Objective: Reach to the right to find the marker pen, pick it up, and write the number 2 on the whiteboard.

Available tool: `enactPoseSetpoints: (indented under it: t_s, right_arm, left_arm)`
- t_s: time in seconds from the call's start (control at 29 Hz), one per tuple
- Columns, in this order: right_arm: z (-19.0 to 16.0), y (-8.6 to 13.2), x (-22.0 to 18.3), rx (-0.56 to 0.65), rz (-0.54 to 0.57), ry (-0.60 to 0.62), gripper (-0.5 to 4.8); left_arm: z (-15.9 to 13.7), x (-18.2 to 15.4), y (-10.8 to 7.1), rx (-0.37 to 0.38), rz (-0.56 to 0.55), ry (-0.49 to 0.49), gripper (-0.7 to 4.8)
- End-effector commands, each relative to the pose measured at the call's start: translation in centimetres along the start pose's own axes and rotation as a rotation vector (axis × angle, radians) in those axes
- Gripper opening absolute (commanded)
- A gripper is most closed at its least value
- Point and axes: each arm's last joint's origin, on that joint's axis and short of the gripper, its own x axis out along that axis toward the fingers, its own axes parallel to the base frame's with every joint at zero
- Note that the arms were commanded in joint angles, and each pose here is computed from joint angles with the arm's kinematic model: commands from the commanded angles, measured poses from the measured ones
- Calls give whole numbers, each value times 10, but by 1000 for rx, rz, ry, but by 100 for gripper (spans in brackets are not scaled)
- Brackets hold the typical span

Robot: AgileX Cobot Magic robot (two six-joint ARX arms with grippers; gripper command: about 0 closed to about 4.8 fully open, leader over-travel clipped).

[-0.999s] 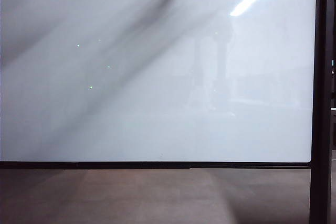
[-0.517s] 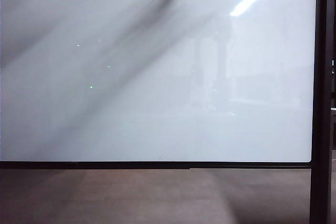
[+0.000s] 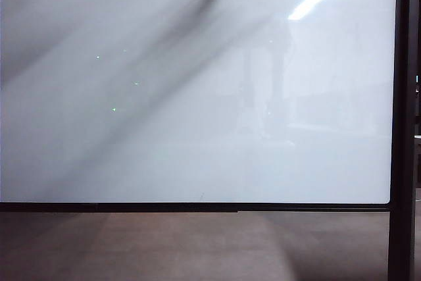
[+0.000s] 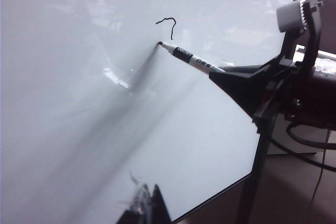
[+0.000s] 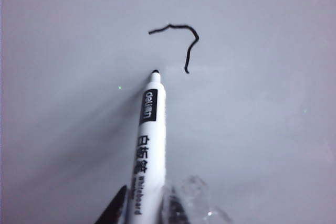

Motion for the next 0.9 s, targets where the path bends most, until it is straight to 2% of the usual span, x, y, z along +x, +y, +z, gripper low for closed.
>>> enactPoseSetpoints:
  t_s: [0.03,0.9]
  right_arm:
    - [5,0,0,5,3,-34,39]
    - [5,-1,0,6,-44,-31,39]
  left_arm:
    - [2,-1,0,1,-3,-13,-5]
    - [2,-1,0,1,-3,-13,-5]
